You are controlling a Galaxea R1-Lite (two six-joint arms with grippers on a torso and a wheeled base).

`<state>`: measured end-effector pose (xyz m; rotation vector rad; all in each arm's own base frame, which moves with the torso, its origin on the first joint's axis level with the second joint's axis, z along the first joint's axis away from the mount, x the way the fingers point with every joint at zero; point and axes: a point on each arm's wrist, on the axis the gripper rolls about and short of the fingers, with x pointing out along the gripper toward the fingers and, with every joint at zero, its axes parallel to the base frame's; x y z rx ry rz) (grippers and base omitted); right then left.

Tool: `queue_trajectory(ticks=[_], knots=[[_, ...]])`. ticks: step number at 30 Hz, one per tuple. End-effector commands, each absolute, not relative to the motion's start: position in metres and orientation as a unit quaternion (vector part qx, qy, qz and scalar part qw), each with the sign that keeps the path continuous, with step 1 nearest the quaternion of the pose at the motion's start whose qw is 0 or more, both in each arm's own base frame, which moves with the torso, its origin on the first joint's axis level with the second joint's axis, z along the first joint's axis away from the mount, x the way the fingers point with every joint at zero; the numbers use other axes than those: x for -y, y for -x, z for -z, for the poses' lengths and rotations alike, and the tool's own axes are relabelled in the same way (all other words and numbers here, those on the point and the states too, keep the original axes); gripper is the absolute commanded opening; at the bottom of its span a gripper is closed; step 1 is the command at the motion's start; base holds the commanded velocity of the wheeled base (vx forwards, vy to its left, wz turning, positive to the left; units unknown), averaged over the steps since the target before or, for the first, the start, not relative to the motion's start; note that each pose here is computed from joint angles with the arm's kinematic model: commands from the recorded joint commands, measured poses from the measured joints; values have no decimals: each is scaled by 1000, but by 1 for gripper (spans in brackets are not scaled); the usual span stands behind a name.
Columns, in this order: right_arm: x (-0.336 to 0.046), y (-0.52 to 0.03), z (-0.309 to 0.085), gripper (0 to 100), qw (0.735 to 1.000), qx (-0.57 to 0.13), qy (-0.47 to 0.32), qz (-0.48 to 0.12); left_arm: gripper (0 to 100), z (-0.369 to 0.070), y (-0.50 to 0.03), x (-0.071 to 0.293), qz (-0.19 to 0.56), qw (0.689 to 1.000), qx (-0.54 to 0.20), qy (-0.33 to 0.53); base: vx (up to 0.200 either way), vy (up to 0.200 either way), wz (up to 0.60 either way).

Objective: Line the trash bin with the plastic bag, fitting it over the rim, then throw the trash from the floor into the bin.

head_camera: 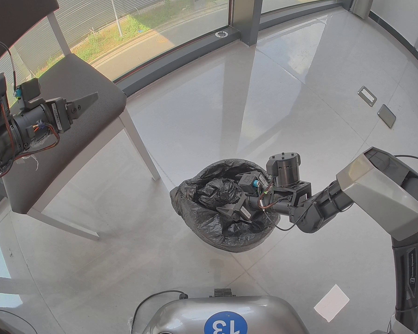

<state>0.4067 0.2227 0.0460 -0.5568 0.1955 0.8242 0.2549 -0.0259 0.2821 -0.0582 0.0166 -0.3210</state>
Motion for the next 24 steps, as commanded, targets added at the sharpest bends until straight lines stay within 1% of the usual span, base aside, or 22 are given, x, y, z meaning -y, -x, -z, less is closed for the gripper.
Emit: queue_trajectory(ticks=[1,5,10,15,18,20,24], knots=[[-219,-412,-38,100,876,-101,266,-391,100,-283,-254,26,159,987,-7,29,0,0,0],[-213,-413,-51,100,881,-89,264,-383,100,-283,-254,26,159,987,-7,30,0,0,0],[-204,-398,-102,100,889,-47,263,-372,100,-280,-254,26,159,987,-12,29,0,0,0],[-189,-366,-145,100,894,-22,260,-365,100,-265,-253,26,160,986,-36,28,0,0,0],[-178,-347,-167,100,904,-14,256,-342,100,-259,-250,26,160,986,-47,22,0,0,0],[-164,-322,-188,100,922,-14,233,-309,100,-257,-245,25,160,986,-49,17,0,0,0],[-132,-277,-208,100,944,-22,199,-262,100,-266,-233,25,158,987,-34,15,0,0,0]])
